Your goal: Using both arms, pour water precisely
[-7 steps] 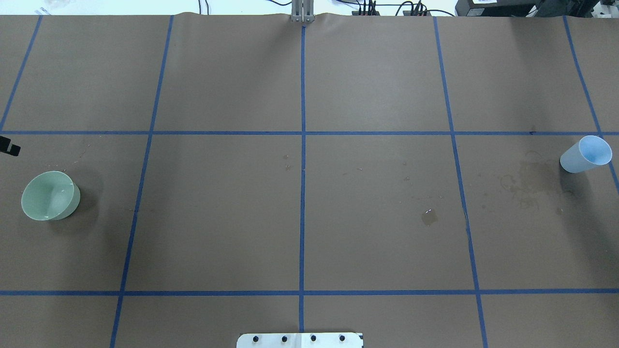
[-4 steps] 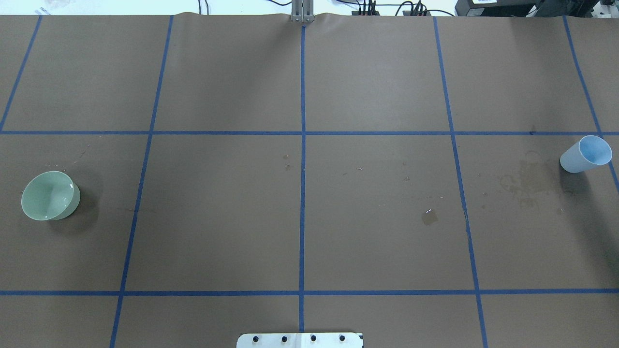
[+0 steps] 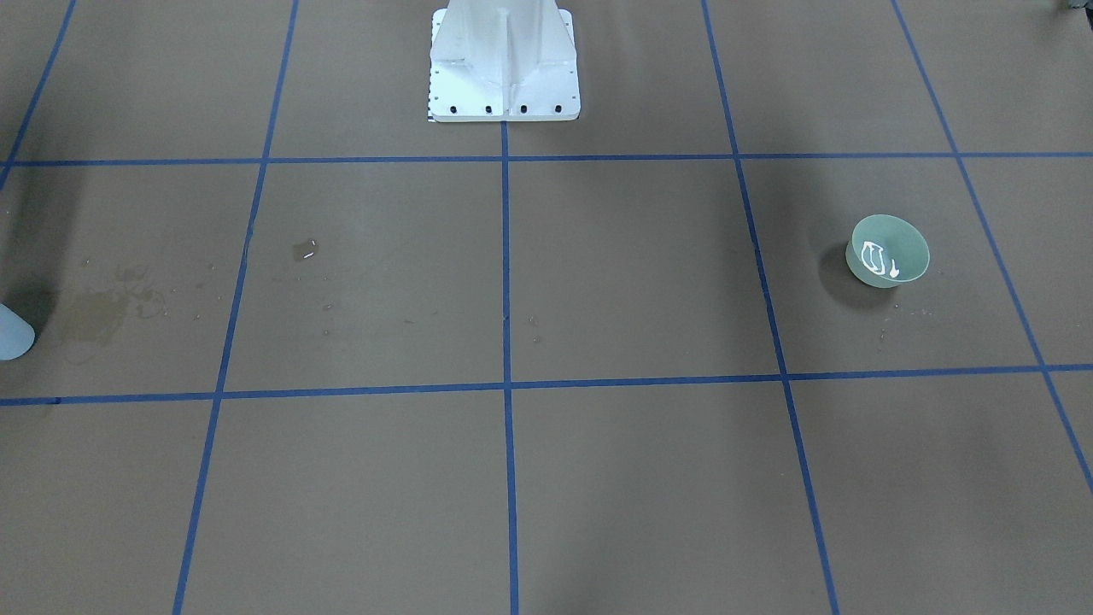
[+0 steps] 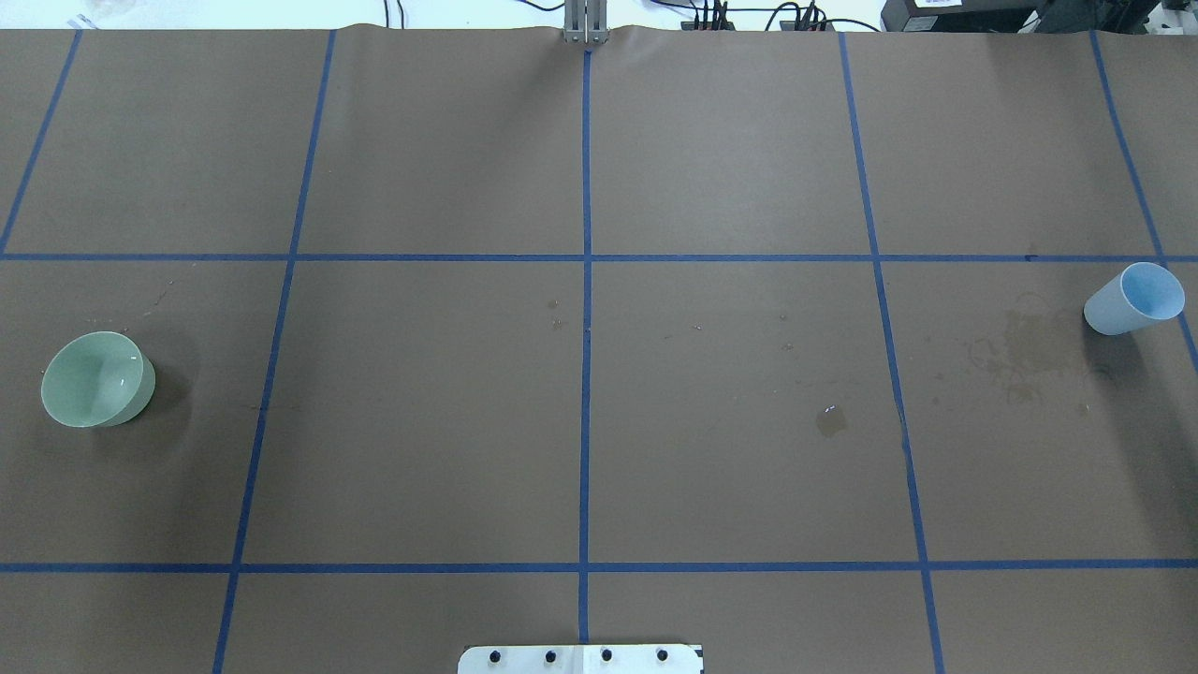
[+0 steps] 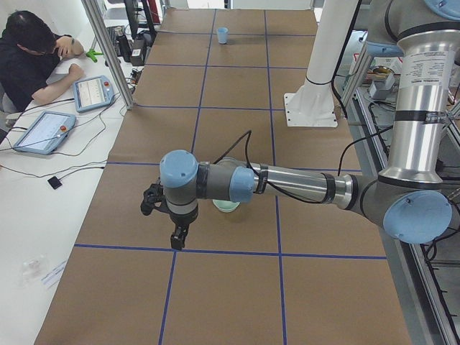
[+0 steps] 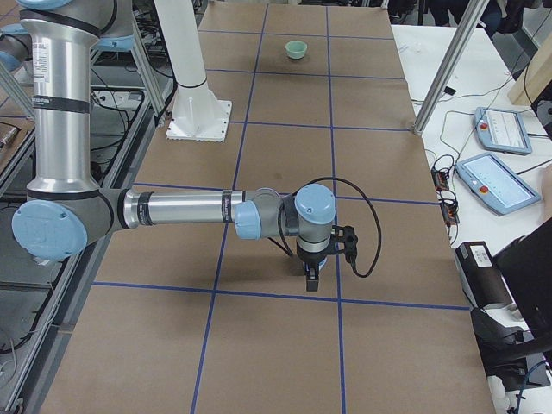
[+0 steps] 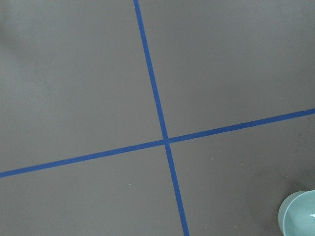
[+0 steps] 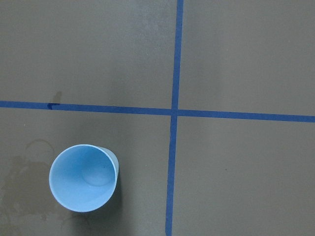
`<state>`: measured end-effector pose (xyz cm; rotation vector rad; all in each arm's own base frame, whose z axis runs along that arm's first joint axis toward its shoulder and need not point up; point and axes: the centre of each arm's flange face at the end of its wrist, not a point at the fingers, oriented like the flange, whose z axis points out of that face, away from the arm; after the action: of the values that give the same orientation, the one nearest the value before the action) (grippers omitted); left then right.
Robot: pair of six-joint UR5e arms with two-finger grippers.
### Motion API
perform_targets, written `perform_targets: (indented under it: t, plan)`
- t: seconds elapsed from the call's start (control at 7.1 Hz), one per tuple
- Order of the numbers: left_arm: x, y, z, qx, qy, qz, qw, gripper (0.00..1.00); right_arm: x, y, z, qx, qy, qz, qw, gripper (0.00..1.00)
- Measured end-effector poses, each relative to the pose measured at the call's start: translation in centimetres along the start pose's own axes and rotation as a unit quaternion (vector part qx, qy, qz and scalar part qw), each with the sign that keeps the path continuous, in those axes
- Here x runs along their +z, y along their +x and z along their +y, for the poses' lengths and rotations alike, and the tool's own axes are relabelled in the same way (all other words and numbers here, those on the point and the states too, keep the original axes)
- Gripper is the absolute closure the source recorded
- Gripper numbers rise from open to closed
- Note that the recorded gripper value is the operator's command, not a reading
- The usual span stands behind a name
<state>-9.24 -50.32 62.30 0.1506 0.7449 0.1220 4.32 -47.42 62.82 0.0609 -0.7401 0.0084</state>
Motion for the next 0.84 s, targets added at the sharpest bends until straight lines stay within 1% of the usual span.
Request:
perform_targets:
  t: [0.14,0.28,0.42,0.56,0.84]
  plan:
    - [1.6,-0.8,0.3,-0.017,0.003,0.001,0.9999,0.00,0.6,0.6,0.2,0.007,-0.007,-0.001,0.9999,0.01]
    - [2.6,-0.4,0.3,-0.041,0.012,0.001,0.9991,0.00,1.1,0.8,0.5,0.013,-0.014,-0.011,0.9998,0.01]
    - [3.1,0.5,0.2,-0.051,0.022,0.000,0.9985,0.00,1.3,0.7,0.7,0.018,-0.020,-0.030,0.9992,0.01]
    - [3.5,1.5,-0.1,-0.049,0.026,-0.005,0.9985,0.00,1.4,0.5,0.8,0.022,-0.024,-0.046,0.9984,0.01]
    - [3.0,2.7,-0.3,-0.042,0.029,-0.022,0.9985,0.00,1.5,0.6,0.7,0.025,-0.027,-0.054,0.9979,0.01]
